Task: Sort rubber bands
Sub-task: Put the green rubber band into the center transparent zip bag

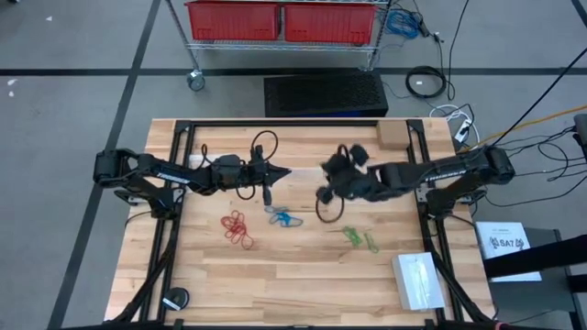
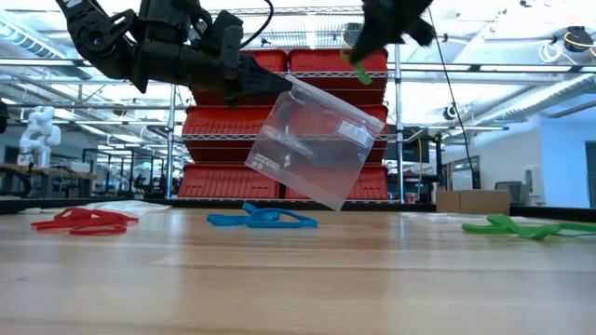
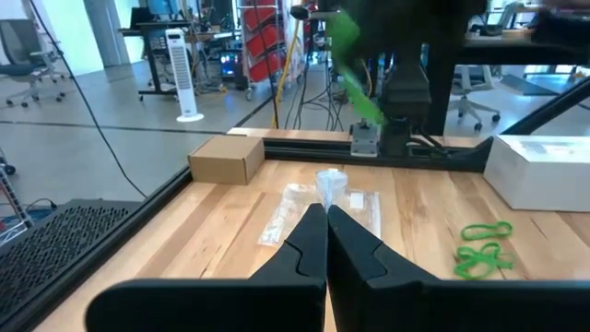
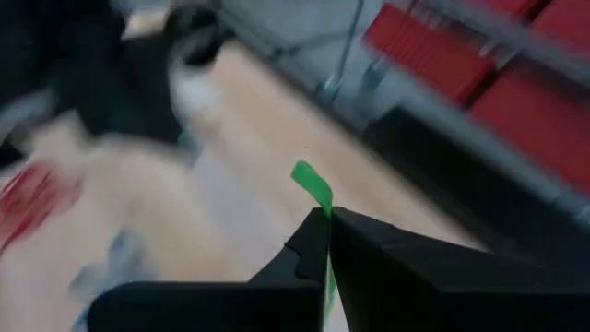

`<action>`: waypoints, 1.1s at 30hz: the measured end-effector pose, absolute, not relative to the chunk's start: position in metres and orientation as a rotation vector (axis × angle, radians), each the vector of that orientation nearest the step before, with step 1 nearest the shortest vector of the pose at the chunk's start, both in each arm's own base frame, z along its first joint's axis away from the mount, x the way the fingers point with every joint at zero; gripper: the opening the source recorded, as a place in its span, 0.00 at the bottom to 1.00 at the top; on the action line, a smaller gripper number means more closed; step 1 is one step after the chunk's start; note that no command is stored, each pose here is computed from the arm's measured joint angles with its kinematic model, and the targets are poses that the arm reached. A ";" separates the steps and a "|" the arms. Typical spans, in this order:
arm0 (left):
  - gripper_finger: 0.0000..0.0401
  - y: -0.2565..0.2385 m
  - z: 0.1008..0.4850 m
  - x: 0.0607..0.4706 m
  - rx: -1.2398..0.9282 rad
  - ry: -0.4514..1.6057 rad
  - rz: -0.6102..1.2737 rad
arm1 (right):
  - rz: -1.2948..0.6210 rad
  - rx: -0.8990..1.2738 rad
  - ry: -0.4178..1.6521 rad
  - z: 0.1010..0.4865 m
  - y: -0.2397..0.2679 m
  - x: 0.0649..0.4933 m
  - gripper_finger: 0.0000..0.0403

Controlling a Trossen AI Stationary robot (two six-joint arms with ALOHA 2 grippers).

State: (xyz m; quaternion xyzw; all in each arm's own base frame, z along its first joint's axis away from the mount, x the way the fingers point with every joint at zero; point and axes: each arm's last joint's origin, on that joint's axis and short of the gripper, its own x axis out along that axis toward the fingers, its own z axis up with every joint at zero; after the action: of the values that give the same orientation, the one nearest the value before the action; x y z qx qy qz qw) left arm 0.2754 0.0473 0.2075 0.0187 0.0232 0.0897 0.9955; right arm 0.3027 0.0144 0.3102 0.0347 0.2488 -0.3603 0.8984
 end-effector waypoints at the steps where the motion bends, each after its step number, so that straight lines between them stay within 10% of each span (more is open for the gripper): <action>1: 0.00 0.047 0.207 0.275 0.037 0.046 0.180 | -0.755 0.059 0.488 0.313 0.010 0.305 0.00; 33: 0.00 0.049 0.214 0.275 -0.021 -0.025 0.207 | -0.613 -0.058 0.530 0.285 0.014 0.341 0.00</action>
State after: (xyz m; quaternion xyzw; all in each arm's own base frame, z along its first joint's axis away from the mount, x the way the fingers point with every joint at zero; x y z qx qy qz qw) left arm 0.2753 0.0485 0.2138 -0.0107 -0.0127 0.1032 0.9945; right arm 0.3410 0.0142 0.2849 -0.0282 0.2578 -0.2980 0.9187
